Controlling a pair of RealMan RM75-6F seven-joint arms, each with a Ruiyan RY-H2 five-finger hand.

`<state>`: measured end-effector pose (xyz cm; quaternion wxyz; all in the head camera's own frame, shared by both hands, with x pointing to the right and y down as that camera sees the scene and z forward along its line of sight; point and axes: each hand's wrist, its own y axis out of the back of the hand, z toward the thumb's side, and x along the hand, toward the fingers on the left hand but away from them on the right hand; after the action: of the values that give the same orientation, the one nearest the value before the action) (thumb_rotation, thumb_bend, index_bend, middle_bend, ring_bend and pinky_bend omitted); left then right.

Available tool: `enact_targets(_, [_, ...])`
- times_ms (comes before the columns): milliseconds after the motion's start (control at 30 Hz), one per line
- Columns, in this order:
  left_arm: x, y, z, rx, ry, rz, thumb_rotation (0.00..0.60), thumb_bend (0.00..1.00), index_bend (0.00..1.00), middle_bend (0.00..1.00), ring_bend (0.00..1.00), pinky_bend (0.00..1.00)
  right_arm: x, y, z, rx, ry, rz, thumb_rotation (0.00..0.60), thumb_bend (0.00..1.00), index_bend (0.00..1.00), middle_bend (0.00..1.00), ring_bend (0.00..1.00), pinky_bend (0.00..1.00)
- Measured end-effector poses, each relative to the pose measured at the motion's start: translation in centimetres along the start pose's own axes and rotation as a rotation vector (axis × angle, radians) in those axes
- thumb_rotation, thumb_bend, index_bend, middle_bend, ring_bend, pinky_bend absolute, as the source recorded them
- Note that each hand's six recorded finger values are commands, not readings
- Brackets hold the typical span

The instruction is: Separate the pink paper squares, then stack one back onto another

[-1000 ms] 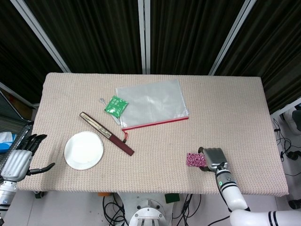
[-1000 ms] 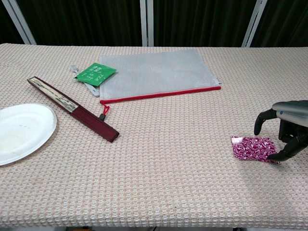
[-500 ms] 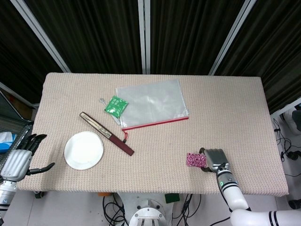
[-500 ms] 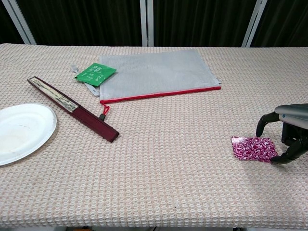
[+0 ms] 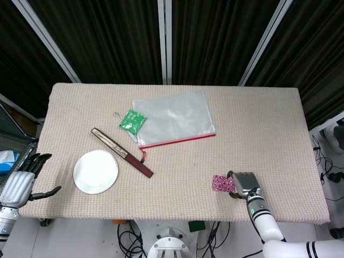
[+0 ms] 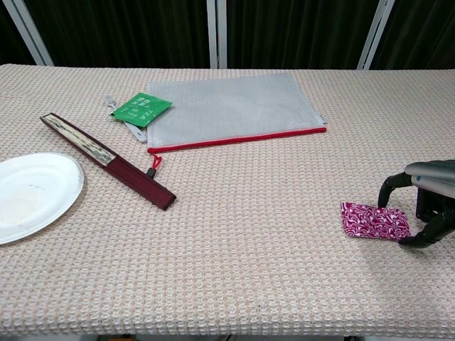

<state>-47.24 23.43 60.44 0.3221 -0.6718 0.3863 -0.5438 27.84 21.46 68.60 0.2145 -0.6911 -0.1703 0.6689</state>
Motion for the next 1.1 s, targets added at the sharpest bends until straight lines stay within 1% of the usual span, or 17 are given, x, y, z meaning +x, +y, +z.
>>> enact_targets(200, [0.0, 0.0, 0.1, 0.001, -0.002, 0.002, 0.162, 0.07, 0.1, 0.12, 0.06, 0.23, 0.3, 0.6, 0.1, -0.018, 0.01, -0.027, 0.592, 0.44, 0.33, 1.0, 0.98, 0.9])
enact_targets(300, [0.0, 0.2, 0.1, 0.004, -0.002, 0.006, 0.163, 0.07, 0.1, 0.12, 0.06, 0.23, 0.7, 1.4, 0.0, -0.033, 0.023, -0.067, 0.593, 0.45, 0.31, 1.0, 0.97, 0.9])
enact_targets(367, [0.0, 0.4, 0.1, 0.006, 0.0, 0.012, 0.163, 0.07, 0.1, 0.12, 0.06, 0.23, 1.2, 2.2, -0.2, -0.048, 0.034, -0.115, 0.593, 0.45, 0.29, 1.0, 0.94, 0.87])
enact_targets(400, [0.0, 0.6, 0.1, 0.007, 0.001, 0.016, 0.164, 0.07, 0.1, 0.12, 0.06, 0.23, 1.4, 2.6, -0.4, -0.057, 0.04, -0.141, 0.592, 0.46, 0.28, 1.0, 0.9, 0.84])
enact_targets(467, [-0.1, 0.8, 0.1, 0.007, 0.005, 0.023, 0.166, 0.07, 0.1, 0.12, 0.06, 0.23, 2.1, 3.7, -0.8, -0.083, 0.056, -0.216, 0.592, 0.46, 0.27, 0.93, 0.79, 0.73])
enact_targets(500, [-0.1, 0.9, 0.1, 0.007, 0.006, 0.027, 0.165, 0.07, 0.1, 0.12, 0.06, 0.23, 2.4, 4.2, -1.1, -0.093, 0.063, -0.257, 0.593, 0.46, 0.23, 0.78, 0.65, 0.62])
enact_targets(533, [-0.2, 1.0, 0.0, 0.007, 0.008, 0.03, 0.161, 0.07, 0.1, 0.12, 0.06, 0.23, 2.9, 5.0, -1.7, -0.105, 0.07, -0.318, 0.594, 0.45, 0.17, 0.56, 0.44, 0.49])
enact_targets(567, [-0.2, 1.1, 0.0, 0.007, 0.01, 0.035, 0.162, 0.07, 0.1, 0.12, 0.06, 0.23, 3.3, 5.6, -2.2, -0.111, 0.074, -0.371, 0.594, 0.43, 0.1, 0.33, 0.23, 0.33])
enact_targets(600, [-0.2, 1.1, 0.0, 0.007, 0.011, 0.038, 0.16, 0.07, 0.1, 0.12, 0.06, 0.23, 3.8, 6.2, -2.9, -0.114, 0.075, -0.429, 0.595, 0.42, 0.05, 0.19, 0.12, 0.22])
enact_targets(633, [-0.3, 1.2, 0.0, 0.008, 0.013, 0.042, 0.164, 0.07, 0.1, 0.12, 0.06, 0.23, 4.3, 7.0, -3.9, -0.106, 0.073, -0.512, 0.593, 0.4, 0.01, 0.04, 0.01, 0.07])
enact_targets(700, [-0.3, 1.3, 0.1, 0.012, 0.015, 0.049, 0.162, 0.07, 0.1, 0.12, 0.06, 0.23, 5.2, 8.0, -5.9, -0.067, 0.055, -0.632, 0.593, 0.38, 0.0, 0.0, 0.0, 0.0])
enact_targets(733, [-0.4, 1.3, 0.1, 0.016, 0.017, 0.052, 0.16, 0.07, 0.1, 0.12, 0.06, 0.23, 5.7, 8.3, -7.5, -0.03, 0.027, -0.701, 0.593, 0.38, 0.0, 0.0, 0.0, 0.0])
enact_targets(833, [-0.5, 1.5, 0.0, 0.031, 0.025, 0.063, 0.151, 0.07, 0.1, 0.11, 0.06, 0.23, 7.2, 8.3, -11.9, 0.044, -0.067, -0.809, 0.589, 0.4, 0.0, 0.0, 0.0, 0.0])
enact_targets(900, [-0.6, 1.7, 0.0, 0.042, 0.033, 0.075, 0.139, 0.07, 0.1, 0.1, 0.06, 0.23, 7.9, 8.0, -14.0, 0.046, -0.103, -0.826, 0.59, 0.42, 0.0, 0.0, 0.0, 0.0])
enact_targets(933, [-0.6, 1.9, 0.0, 0.045, 0.036, 0.082, 0.132, 0.07, 0.1, 0.1, 0.05, 0.23, 8.4, 7.5, -15.1, 0.028, -0.122, -0.821, 0.589, 0.43, 0.0, 0.0, 0.0, 0.0])
enact_targets(1033, [-0.7, 2.4, 0.1, 0.051, 0.041, 0.112, 0.111, 0.07, 0.1, 0.09, 0.05, 0.22, 9.5, 5.8, -16.9, -0.038, -0.165, -0.774, 0.59, 0.43, 0.0, 0.0, 0.0, 0.0])
enact_targets(1100, [-0.8, 2.7, 0.1, 0.063, 0.044, 0.132, 0.099, 0.07, 0.1, 0.09, 0.05, 0.22, 9.5, 5.2, -17.3, -0.06, -0.173, -0.748, 0.59, 0.43, 0.0, 0.0, 0.0, 0.0])
